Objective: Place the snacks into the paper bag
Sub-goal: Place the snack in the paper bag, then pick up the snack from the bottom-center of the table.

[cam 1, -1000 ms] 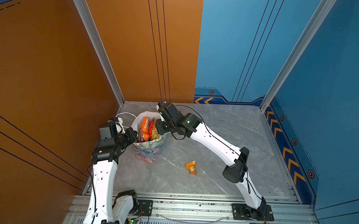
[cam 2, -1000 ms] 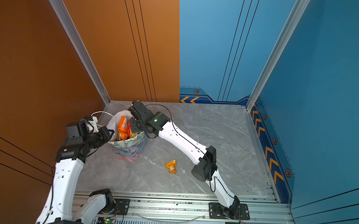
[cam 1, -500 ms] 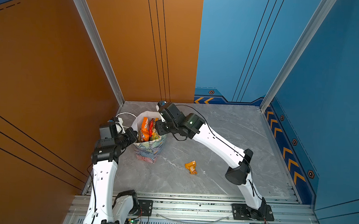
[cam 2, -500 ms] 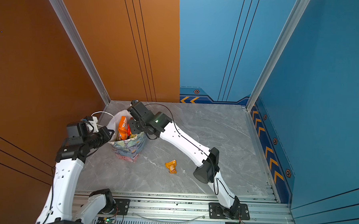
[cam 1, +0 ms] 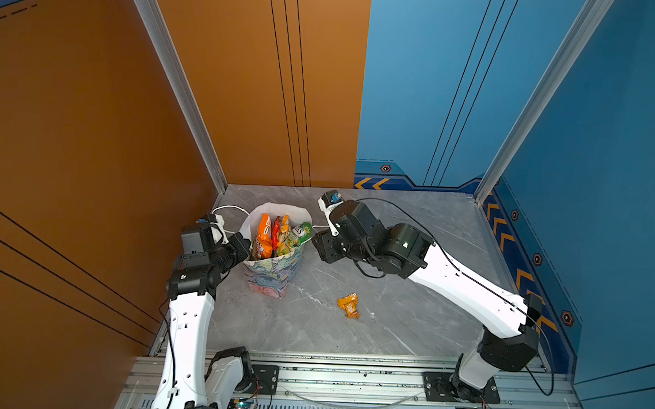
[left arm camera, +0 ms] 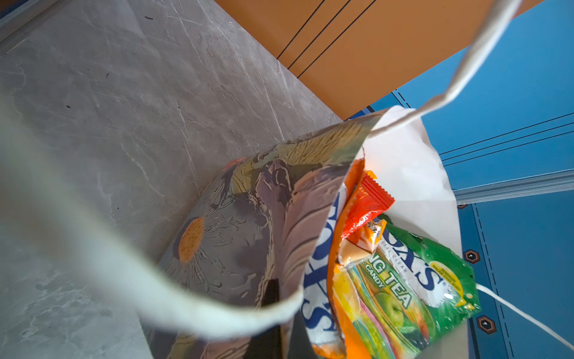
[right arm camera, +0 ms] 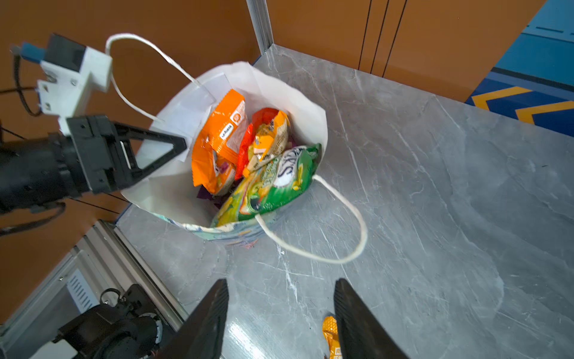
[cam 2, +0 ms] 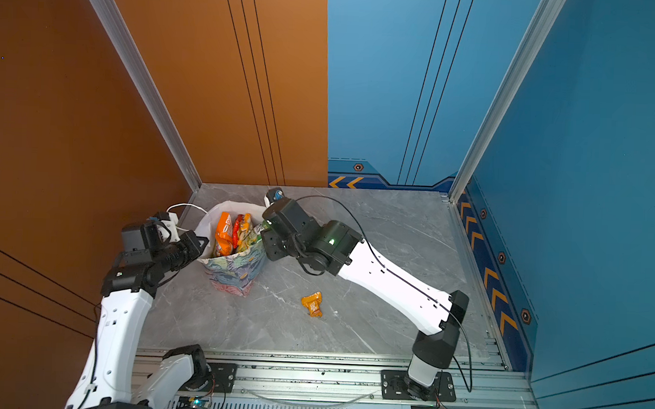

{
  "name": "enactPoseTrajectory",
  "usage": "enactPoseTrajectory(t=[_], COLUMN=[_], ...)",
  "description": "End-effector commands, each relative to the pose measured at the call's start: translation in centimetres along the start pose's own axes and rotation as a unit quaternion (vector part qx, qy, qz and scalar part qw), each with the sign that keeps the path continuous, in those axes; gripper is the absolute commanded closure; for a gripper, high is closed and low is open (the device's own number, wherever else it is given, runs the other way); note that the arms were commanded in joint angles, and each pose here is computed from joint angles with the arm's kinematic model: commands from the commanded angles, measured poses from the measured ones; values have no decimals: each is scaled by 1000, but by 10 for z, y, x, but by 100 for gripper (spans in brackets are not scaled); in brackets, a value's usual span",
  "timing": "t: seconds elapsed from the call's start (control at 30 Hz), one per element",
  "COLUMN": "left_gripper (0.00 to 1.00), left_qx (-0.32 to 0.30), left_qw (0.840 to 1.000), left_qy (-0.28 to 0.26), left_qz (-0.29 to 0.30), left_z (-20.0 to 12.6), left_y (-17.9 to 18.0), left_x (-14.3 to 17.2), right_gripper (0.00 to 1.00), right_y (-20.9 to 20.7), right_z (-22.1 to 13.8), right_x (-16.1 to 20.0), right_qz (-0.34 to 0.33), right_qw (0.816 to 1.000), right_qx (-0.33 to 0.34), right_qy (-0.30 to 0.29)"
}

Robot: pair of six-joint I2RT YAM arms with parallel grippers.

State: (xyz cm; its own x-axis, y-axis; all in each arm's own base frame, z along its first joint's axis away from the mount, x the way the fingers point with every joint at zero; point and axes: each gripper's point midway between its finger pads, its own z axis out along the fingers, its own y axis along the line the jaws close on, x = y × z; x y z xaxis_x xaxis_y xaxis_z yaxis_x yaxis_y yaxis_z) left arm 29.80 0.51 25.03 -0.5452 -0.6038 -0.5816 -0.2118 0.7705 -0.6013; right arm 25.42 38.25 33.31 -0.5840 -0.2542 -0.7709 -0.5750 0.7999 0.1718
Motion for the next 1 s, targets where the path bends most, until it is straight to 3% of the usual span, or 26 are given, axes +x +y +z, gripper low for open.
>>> enactPoseTrajectory(t=[0.0,0.47,0.73,0.97], left_gripper=[100,100,100,100], left_qx=[32,27,27,28], left_qw=[999,999,999,999], left_qy=[-25,-29,-30,-27], left_qz=[18,17,17,17], left_z=[-4,-4,-5,-4], left_y=[-14,-11,-11,-12], left_x=[-12,-13,-13,-12], right_gripper=[40,30,24,23], right_y=[-18,-72,-83,-83], right_z=[-9,18,63,93], right_x=[19,137,195,238], right_qz=[6,90,144,151], right_qw=[999,991,974,956], right_qx=[26,87,114,134], right_qy=[-19,48,134,212])
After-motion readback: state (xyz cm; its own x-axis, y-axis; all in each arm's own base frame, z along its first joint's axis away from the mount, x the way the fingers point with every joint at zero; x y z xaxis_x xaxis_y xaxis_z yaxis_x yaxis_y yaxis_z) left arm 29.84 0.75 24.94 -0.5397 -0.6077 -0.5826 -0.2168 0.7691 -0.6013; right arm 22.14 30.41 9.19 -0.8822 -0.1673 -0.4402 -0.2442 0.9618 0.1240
